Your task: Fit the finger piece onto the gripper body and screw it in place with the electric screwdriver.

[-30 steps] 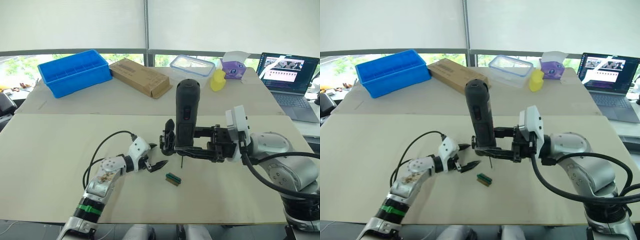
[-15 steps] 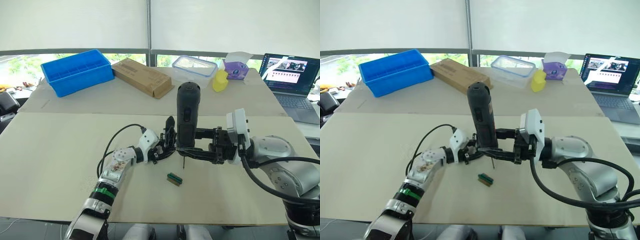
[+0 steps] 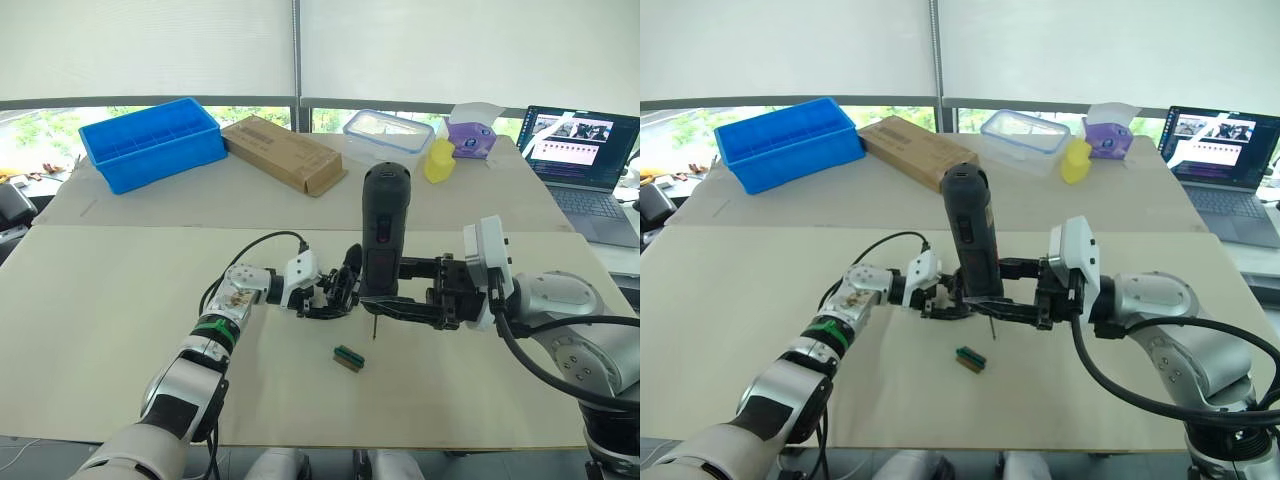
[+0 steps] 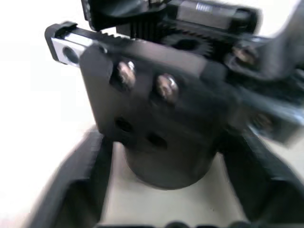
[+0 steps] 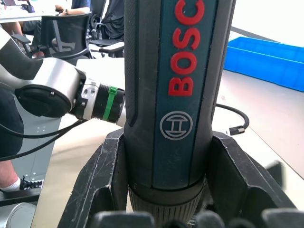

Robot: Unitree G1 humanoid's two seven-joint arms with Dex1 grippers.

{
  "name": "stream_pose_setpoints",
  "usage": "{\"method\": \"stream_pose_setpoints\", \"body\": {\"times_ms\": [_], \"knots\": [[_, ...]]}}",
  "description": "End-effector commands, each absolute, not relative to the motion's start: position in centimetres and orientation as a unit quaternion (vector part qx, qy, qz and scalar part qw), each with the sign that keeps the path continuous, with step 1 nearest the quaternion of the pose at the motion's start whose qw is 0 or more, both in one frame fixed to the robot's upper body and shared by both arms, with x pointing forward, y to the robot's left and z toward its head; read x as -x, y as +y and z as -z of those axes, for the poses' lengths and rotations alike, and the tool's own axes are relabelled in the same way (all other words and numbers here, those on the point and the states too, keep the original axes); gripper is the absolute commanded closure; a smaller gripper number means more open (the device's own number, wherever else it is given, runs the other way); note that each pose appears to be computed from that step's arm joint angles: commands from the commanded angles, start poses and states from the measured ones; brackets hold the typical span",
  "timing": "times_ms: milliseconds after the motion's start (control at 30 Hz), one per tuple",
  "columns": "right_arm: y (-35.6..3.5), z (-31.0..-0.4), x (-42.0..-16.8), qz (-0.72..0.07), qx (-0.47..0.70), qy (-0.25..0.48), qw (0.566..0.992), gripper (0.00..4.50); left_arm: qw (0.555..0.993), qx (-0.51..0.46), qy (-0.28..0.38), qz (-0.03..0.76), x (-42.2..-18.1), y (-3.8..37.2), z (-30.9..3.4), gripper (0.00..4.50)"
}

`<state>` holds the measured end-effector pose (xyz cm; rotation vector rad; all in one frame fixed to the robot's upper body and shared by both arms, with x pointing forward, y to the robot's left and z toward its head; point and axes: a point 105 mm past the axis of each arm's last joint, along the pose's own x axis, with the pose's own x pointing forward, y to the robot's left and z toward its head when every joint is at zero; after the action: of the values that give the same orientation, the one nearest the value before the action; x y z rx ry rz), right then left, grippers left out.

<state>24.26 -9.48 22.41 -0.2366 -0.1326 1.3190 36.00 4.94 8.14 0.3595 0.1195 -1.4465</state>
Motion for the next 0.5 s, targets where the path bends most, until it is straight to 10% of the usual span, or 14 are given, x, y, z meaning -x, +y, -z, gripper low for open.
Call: {"method": "stream_pose_setpoints", "body": {"times_ms": [33,500], "knots": [[-9.0,-24.5,-23.2,-0.620,0.121,-0.102,0.769,2.58,0.744,-0.162,0.039,0.647,-36.1,5.7,-8.7,0.00],[-7.9,-25.2,-23.3,-0.631,0.107,-0.115,0.759,2.58,0.840,-0.102,0.018,0.532,-33.4,5.5,-8.5,0.00]]}}
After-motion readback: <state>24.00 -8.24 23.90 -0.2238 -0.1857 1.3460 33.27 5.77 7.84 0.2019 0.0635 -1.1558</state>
